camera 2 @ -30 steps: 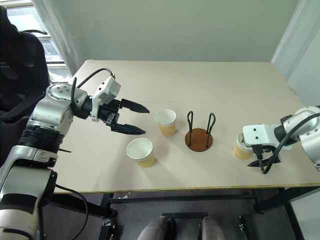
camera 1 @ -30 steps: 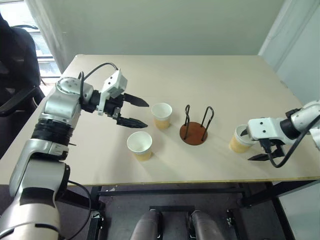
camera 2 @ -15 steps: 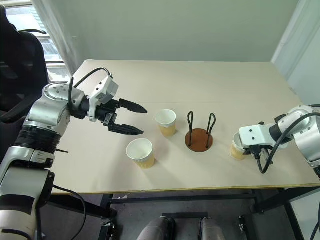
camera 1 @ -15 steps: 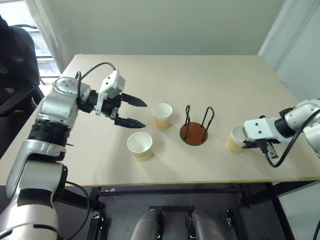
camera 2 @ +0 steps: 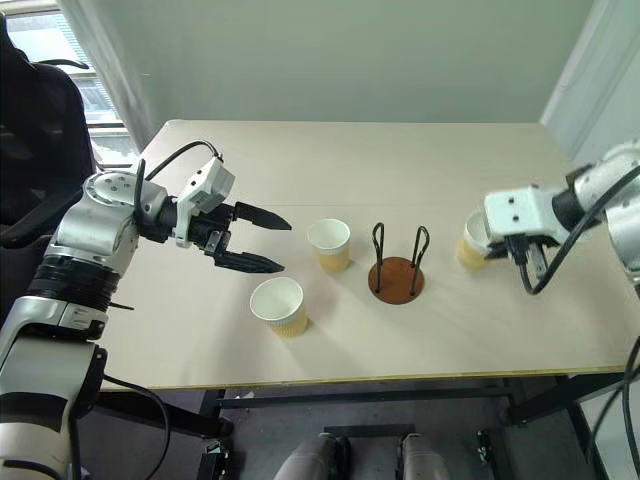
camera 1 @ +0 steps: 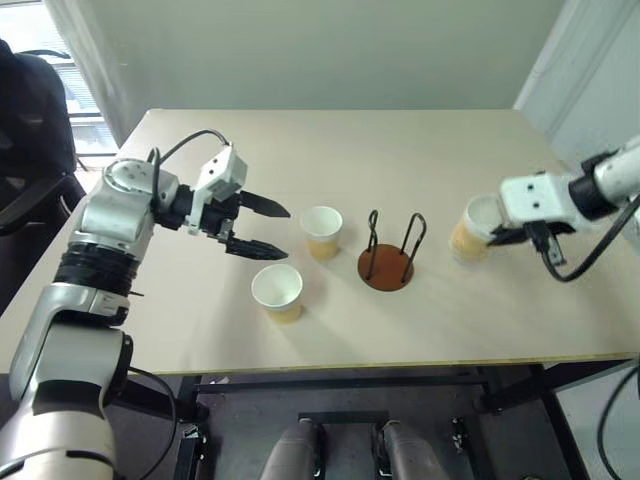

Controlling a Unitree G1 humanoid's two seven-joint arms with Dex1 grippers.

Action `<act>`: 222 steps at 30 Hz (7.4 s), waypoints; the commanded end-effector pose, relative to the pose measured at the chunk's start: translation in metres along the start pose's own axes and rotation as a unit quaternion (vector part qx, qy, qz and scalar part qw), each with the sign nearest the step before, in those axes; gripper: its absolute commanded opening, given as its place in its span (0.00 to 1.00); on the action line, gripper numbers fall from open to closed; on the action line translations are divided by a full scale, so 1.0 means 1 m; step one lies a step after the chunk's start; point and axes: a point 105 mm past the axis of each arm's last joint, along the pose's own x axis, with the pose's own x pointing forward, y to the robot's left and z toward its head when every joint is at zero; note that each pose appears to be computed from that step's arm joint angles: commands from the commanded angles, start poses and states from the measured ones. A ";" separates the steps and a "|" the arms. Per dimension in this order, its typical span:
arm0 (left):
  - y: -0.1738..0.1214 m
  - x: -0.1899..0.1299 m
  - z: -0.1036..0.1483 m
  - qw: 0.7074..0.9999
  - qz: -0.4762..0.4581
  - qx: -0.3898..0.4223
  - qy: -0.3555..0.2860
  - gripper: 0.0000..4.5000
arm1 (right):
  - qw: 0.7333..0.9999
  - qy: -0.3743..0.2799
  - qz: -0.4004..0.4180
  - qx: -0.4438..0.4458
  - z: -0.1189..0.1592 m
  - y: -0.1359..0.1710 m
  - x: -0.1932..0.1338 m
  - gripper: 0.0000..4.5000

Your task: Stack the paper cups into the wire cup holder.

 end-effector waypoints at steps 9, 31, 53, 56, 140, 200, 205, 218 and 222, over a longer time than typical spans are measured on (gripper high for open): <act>0.002 -0.008 0.008 1.000 -0.002 0.019 -0.002 1.00 | 0.996 -0.054 -0.066 -0.027 0.049 -0.034 -0.035 0.00; 0.003 -0.010 0.009 1.000 0.003 0.022 -0.003 1.00 | 0.992 -0.112 -0.009 -0.050 0.087 -0.018 -0.007 0.00; 0.000 -0.018 0.010 1.000 0.013 0.020 -0.002 1.00 | 0.993 -0.077 0.011 -0.093 0.071 -0.016 0.012 0.00; 0.000 -0.018 0.010 1.000 0.012 0.020 -0.002 1.00 | 0.992 -0.082 0.010 -0.098 0.074 -0.015 0.011 0.00; 0.043 0.062 0.033 0.901 -0.071 0.330 0.272 1.00 | 0.936 -0.276 -0.057 0.212 0.029 -0.006 -0.053 0.67; 0.050 0.035 0.096 0.897 -0.043 0.324 0.299 0.01 | 0.963 -0.235 -0.042 0.129 -0.005 -0.005 -0.034 0.67; 0.048 0.042 0.121 0.900 -0.037 0.336 0.275 0.01 | 0.964 -0.229 -0.038 0.131 -0.008 -0.005 -0.033 0.67; 0.029 0.081 0.169 0.908 -0.064 0.366 0.196 0.01 | 0.967 -0.214 -0.026 0.135 -0.014 0.000 -0.034 0.67; 0.022 0.094 0.174 0.907 -0.083 0.373 0.177 0.01 | 0.968 -0.211 -0.025 0.136 -0.016 0.002 -0.035 0.67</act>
